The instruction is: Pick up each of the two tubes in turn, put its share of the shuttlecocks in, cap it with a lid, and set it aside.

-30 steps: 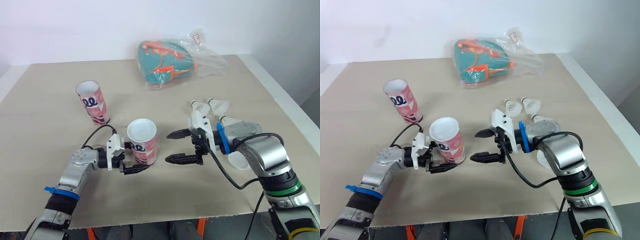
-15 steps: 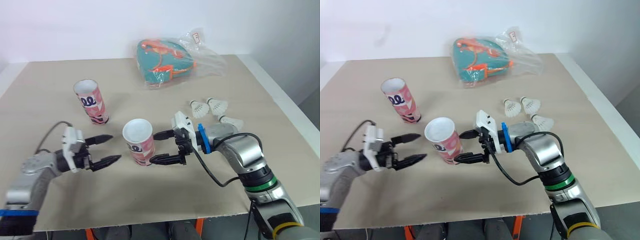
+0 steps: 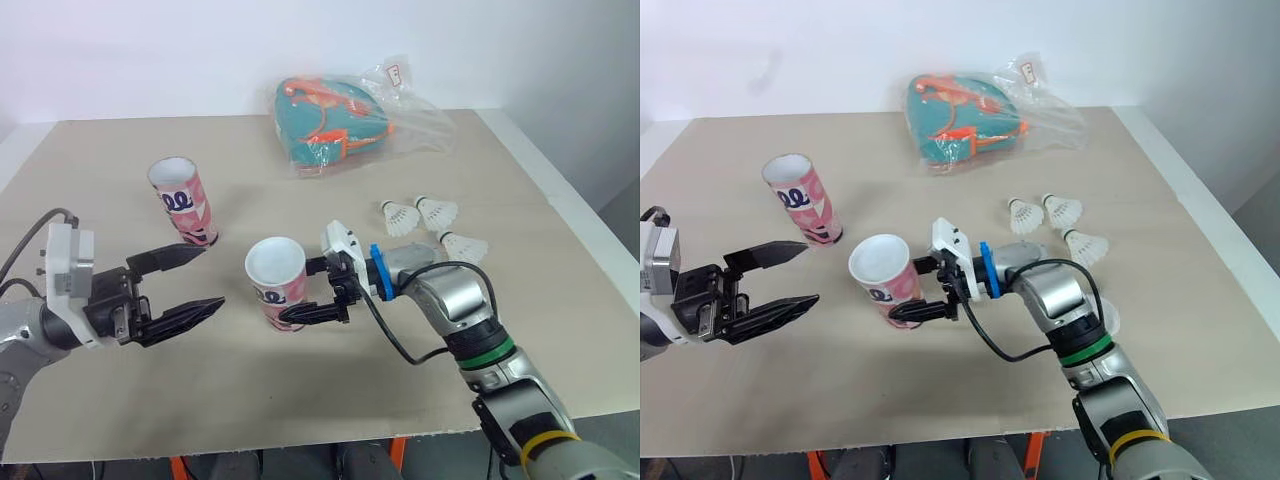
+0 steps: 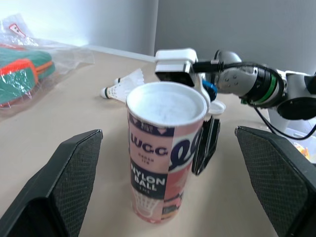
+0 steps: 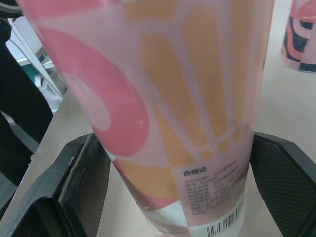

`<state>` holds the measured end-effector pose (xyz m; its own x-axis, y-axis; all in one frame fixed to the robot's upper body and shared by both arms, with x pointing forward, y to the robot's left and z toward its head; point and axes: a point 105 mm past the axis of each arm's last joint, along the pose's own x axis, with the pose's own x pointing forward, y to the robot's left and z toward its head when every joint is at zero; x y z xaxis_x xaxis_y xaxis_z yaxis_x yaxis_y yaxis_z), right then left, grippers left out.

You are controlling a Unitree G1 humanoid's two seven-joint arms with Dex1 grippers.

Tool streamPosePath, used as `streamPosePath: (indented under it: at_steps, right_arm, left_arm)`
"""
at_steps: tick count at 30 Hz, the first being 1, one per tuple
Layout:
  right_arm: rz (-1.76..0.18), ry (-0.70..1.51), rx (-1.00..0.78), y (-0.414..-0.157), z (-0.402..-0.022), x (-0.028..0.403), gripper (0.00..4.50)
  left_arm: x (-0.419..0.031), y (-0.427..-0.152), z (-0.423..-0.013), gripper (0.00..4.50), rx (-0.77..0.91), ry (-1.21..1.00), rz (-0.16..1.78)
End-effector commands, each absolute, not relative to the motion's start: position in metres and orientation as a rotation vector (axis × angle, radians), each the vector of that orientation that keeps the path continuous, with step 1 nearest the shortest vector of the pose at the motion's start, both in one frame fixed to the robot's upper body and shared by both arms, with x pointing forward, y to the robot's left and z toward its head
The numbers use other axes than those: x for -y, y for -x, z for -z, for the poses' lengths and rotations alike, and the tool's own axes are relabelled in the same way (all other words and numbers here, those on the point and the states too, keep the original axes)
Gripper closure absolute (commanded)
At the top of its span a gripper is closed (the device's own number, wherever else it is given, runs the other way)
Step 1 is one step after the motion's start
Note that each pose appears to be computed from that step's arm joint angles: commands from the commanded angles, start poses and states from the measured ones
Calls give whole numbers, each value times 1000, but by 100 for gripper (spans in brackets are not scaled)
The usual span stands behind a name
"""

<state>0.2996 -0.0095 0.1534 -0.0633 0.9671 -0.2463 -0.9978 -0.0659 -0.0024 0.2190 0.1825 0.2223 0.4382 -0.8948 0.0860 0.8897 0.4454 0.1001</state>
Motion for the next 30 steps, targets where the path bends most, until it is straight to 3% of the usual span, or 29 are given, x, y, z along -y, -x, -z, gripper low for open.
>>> streamPosePath:
  at_steps: [1, 2, 5, 7, 14, 18, 24, 27, 30]
  right_arm:
    - [-1653, 226, -149, -299, -161, 5, 0]
    - [-1652, 226, -151, -299, -160, 6, 52]
    - [-1642, 220, -162, -300, -158, 9, 148]
    - [-1611, 217, -171, -303, -158, 11, 190]
    - [-1517, 169, -141, -310, -182, 44, 190]
    - [-1359, 105, -41, -329, -217, 77, 190]
    - [-799, -30, 148, -385, -277, 193, 190]
    - [-458, -83, 242, -398, -301, 263, 190]
    - [-140, -95, 229, -397, -293, 333, 190]
  left_arm:
    - [-185, -211, -219, 2, 153, -71, 1111]
    - [-185, -211, -216, 0, 144, -72, 1113]
    - [-186, -211, -210, 0, 139, -48, 1120]
    - [-184, -214, -204, 0, 123, -54, 1129]
    - [-142, -242, -194, 0, 155, -81, 1265]
    - [-106, -263, -203, 0, 245, -96, 1329]
    - [-63, -289, -221, 0, 324, -58, 1414]
    - [-50, -298, -224, 0, 327, -40, 1428]
    - [-38, -310, -217, 0, 276, -17, 1425]
